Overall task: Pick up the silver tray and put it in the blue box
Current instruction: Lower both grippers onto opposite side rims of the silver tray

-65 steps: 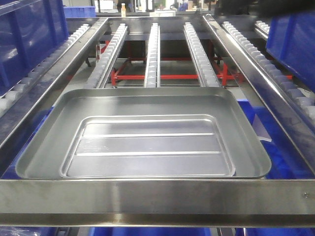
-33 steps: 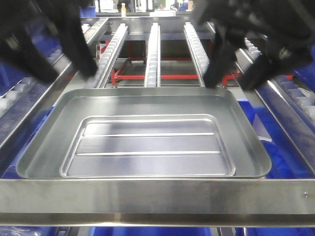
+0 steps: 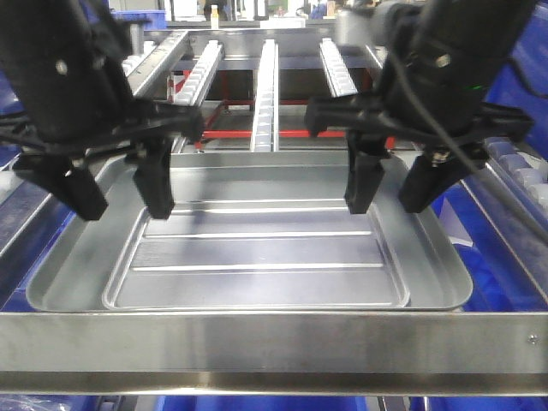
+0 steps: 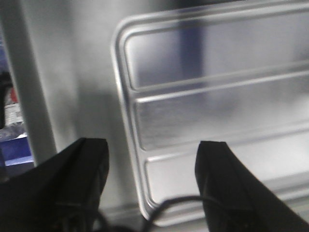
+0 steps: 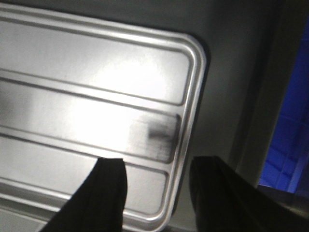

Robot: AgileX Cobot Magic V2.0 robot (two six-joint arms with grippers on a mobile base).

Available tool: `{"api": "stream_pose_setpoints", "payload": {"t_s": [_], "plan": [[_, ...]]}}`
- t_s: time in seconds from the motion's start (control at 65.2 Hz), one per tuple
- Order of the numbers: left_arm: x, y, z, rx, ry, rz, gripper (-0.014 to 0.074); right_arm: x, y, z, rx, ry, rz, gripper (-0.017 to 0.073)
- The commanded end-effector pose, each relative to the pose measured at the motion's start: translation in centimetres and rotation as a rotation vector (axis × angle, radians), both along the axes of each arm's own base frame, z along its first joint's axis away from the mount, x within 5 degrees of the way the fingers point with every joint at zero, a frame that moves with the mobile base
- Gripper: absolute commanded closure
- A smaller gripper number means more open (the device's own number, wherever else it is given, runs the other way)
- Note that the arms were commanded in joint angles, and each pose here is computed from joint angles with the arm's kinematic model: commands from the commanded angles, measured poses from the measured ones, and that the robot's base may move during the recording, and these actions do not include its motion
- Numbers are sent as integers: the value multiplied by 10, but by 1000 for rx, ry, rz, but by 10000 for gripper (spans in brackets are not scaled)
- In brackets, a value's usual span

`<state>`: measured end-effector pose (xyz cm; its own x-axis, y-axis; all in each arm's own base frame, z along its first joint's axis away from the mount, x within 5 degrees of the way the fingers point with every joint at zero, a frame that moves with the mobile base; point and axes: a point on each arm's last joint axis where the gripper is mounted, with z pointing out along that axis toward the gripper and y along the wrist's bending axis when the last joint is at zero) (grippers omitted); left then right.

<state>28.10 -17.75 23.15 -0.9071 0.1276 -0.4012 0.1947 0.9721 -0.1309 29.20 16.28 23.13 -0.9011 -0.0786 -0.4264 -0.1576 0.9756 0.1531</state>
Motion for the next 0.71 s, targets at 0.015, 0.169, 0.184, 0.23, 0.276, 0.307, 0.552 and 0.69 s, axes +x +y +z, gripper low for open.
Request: {"api": "stream_pose_setpoints", "payload": {"t_s": [0.015, 0.169, 0.184, 0.23, 0.276, 0.307, 0.552, 0.69], "plan": [[8, -3, 18, -52, -89, 21, 290, 10, 0, 18, -2, -78, 8, 144], [15, -7, 13, -41, -83, 19, 290, 16, -5, 8, -15, -53, -19, 144], [15, -7, 12, -41, -82, 19, 290, 17, -6, 8, -17, -52, -20, 144], [18, -9, 11, -40, -80, 19, 290, 19, -8, 7, -19, -49, -29, 144], [21, -11, 8, -35, -73, 19, 290, 20, -9, 4, -21, -44, -33, 144], [22, -11, 6, -34, -71, 19, 290, 21, -10, 4, -24, -43, -34, 144], [25, -13, -7, -6, -35, 18, 290, 26, -5, -7, -19, -49, -27, 144], [27, -13, -12, 17, -35, 9, 290, 29, -4, -17, -32, -22, -27, 144]]}}
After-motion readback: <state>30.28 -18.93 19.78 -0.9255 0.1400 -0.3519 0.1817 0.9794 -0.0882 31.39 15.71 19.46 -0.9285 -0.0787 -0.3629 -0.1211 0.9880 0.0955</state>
